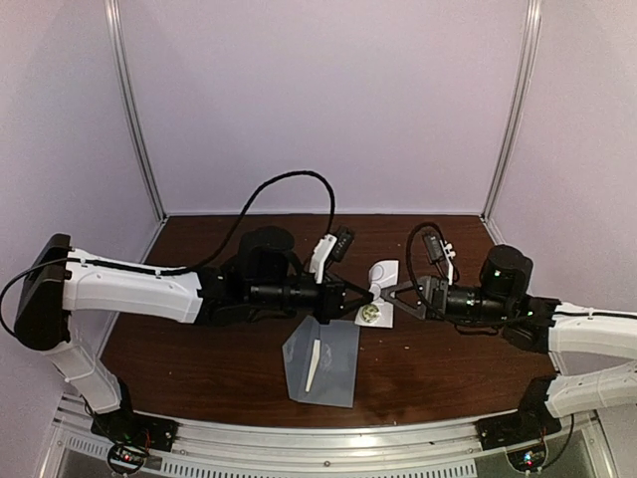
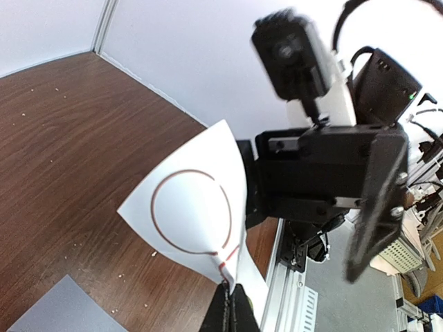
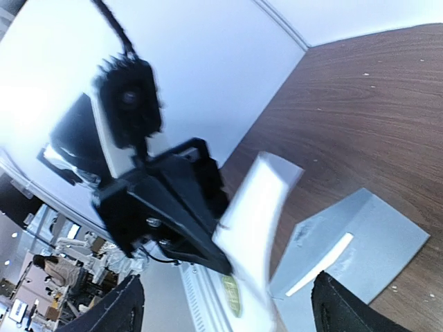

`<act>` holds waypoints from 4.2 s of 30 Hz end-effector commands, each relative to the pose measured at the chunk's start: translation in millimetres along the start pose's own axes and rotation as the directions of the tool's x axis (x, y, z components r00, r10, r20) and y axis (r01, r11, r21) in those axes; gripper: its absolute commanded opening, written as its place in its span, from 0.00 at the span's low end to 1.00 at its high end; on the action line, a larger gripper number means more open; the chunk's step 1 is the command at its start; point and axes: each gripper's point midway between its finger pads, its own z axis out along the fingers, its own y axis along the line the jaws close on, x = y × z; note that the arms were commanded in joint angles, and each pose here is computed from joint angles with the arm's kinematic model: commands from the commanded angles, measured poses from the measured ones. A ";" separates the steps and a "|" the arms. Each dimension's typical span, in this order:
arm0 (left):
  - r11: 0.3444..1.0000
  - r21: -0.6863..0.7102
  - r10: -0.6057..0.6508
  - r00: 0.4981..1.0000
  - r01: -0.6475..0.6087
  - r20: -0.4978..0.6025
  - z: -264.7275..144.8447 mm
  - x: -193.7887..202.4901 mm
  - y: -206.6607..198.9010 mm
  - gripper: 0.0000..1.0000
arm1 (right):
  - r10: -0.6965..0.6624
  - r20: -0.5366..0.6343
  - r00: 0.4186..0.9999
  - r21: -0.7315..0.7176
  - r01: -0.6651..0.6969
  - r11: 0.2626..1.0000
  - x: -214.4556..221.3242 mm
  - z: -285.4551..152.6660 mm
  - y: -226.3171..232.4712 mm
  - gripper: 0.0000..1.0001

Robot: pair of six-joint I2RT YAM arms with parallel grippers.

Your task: Place the letter into the envelope and seal it

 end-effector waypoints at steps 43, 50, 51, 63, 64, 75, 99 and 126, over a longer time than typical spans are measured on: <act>0.992 0.011 -0.129 0.992 0.129 0.003 -38.9 0.8 -22.7 0.33 | -0.085 0.110 0.990 -0.060 0.092 0.994 -23.1 11.7 29.9 0.00; 0.985 0.061 -0.161 0.987 0.162 -0.018 -27.1 11.7 -26.8 0.30 | -0.079 0.095 0.992 -0.065 0.085 0.994 -21.4 15.4 29.0 0.00; 0.985 0.056 -0.164 0.986 0.165 -0.020 -25.8 12.6 -25.1 0.30 | -0.079 0.095 0.992 -0.068 0.085 0.994 -21.5 15.3 29.8 0.00; 0.980 0.020 -0.199 0.980 0.199 -0.010 -20.8 15.5 -15.7 0.31 | -0.077 0.077 0.994 -0.093 0.085 0.992 -17.4 15.6 32.8 0.00; 0.979 0.024 -0.203 0.979 0.203 -0.006 -20.1 14.4 -15.8 0.31 | -0.077 0.075 0.994 -0.096 0.084 0.992 -17.0 15.6 33.2 0.00; 0.976 0.019 -0.217 0.976 0.217 0.004 -14.9 12.5 -13.6 0.31 | -0.074 0.072 0.995 -0.106 0.082 0.991 -15.2 13.9 34.7 0.00; 0.970 0.047 -0.239 0.970 0.236 0.045 -13.4 4.9 -15.3 0.23 | -0.068 0.061 0.996 -0.120 0.075 0.990 -11.8 13.9 35.2 0.00; 0.969 -0.020 -0.245 0.968 0.246 0.057 -19.6 5.6 -6.1 0.30 | -0.067 0.055 0.996 -0.117 0.073 0.990 -11.1 14.7 34.5 0.00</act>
